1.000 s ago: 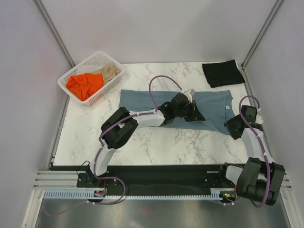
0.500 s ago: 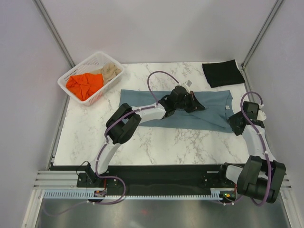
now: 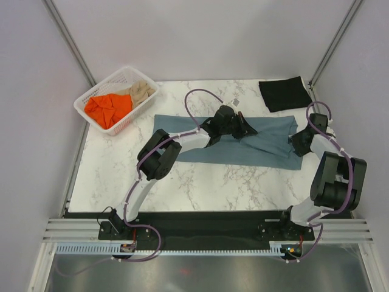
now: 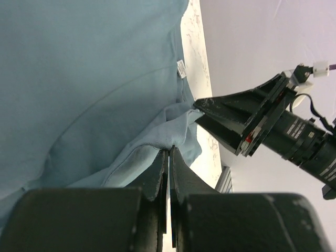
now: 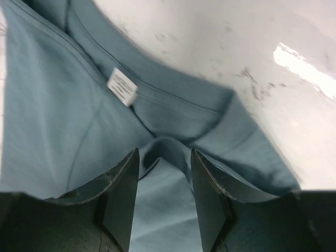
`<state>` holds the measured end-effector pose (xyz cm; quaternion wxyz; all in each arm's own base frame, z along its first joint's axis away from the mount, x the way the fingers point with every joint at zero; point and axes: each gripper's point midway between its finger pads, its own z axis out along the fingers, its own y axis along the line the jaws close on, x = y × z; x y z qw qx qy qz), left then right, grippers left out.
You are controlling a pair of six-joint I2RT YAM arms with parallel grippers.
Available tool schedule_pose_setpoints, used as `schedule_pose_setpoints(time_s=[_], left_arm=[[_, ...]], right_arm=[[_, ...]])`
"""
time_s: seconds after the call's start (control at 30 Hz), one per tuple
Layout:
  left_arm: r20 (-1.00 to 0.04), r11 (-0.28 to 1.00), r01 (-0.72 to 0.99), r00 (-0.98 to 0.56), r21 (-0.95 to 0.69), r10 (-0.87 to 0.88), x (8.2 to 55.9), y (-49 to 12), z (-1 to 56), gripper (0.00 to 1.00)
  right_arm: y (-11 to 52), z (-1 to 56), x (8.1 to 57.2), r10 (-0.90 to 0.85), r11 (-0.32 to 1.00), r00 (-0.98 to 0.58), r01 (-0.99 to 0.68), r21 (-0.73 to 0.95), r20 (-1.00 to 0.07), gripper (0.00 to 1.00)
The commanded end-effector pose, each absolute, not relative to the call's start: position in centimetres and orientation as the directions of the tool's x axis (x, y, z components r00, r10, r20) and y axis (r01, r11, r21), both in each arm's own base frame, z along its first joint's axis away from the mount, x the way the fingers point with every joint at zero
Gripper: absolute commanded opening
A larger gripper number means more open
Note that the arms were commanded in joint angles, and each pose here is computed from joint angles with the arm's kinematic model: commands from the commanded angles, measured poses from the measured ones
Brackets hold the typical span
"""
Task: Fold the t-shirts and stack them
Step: Fold the tshirt
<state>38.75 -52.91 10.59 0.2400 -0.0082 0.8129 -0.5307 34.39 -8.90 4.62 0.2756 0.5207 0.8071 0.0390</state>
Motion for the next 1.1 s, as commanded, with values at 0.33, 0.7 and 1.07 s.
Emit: schedule_pose_setpoints(time_s=[0.33,0.7,1.07], left_arm=[[-0.404,0.403,0.274,-0.869,-0.873,-0.285,40.7,-53.7,11.1,0.02],[-0.421,0.398,0.294,-0.861,-0.869,-0.284,40.8,-53.7,11.8,0.02],[-0.415,0.399,0.288,-0.864,-0.871,-0.283,40.7,-53.8,11.5,0.02]], right_arm=[[-9.9,5.6,39.8,0.860,0.471,-0.299,0.779,0.415,-0.414,0.50],[-9.0,5.5,38.9,0.872,0.450,-0.286,0.789,0.419,-0.398,0.48],[-9.2,6.8,37.6,0.865,0.443,-0.272,0.808,0.389,-0.421,0.34]])
